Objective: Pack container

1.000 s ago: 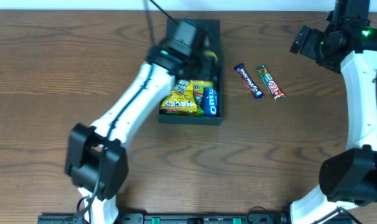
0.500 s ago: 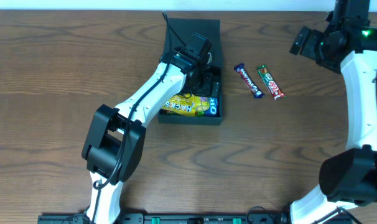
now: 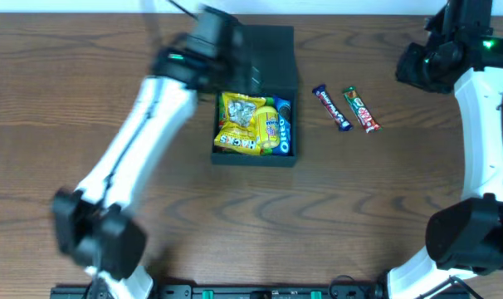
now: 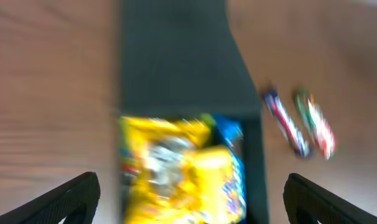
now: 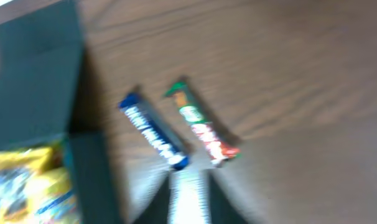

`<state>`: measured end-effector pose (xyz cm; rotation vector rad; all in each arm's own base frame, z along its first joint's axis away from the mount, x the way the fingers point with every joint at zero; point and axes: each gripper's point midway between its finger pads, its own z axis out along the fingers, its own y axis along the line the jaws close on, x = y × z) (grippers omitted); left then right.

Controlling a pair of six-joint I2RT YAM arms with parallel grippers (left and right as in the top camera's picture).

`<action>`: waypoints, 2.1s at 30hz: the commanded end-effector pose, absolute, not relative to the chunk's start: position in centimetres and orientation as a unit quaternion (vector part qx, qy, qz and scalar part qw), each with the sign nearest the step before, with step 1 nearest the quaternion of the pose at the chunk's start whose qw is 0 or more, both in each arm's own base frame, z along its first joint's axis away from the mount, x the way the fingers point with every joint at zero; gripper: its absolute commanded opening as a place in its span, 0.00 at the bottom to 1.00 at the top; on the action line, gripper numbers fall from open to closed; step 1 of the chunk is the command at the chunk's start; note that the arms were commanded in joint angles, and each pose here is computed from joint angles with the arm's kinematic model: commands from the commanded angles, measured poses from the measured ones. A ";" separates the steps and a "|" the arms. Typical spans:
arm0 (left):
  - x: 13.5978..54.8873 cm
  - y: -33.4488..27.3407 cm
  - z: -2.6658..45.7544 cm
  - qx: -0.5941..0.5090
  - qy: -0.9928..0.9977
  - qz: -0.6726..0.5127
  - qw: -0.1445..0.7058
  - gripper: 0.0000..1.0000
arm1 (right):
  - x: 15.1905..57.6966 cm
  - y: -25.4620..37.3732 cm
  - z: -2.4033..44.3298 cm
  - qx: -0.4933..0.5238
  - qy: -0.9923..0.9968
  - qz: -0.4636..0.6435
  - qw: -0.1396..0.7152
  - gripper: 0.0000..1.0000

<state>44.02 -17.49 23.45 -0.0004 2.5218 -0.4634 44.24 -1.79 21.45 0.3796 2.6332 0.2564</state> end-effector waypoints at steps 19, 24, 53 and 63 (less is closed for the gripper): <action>44.1 1.8 24.5 -0.211 0.928 -0.127 0.280 0.95 | 38.0 31.0 6.2 -0.265 0.937 0.198 0.113 0.01; 43.9 1.7 24.4 -0.207 0.930 -0.126 0.275 0.95 | 37.3 32.1 2.4 -0.270 0.941 0.184 0.089 0.01; 36.8 -5.5 5.6 -0.219 0.918 -0.311 0.111 0.06 | 38.4 34.2 8.4 -0.296 0.912 0.245 0.143 0.01; 36.2 -9.8 2.8 -0.216 0.900 -0.360 0.116 0.06 | 38.4 34.3 8.4 -0.297 0.911 0.246 0.144 0.01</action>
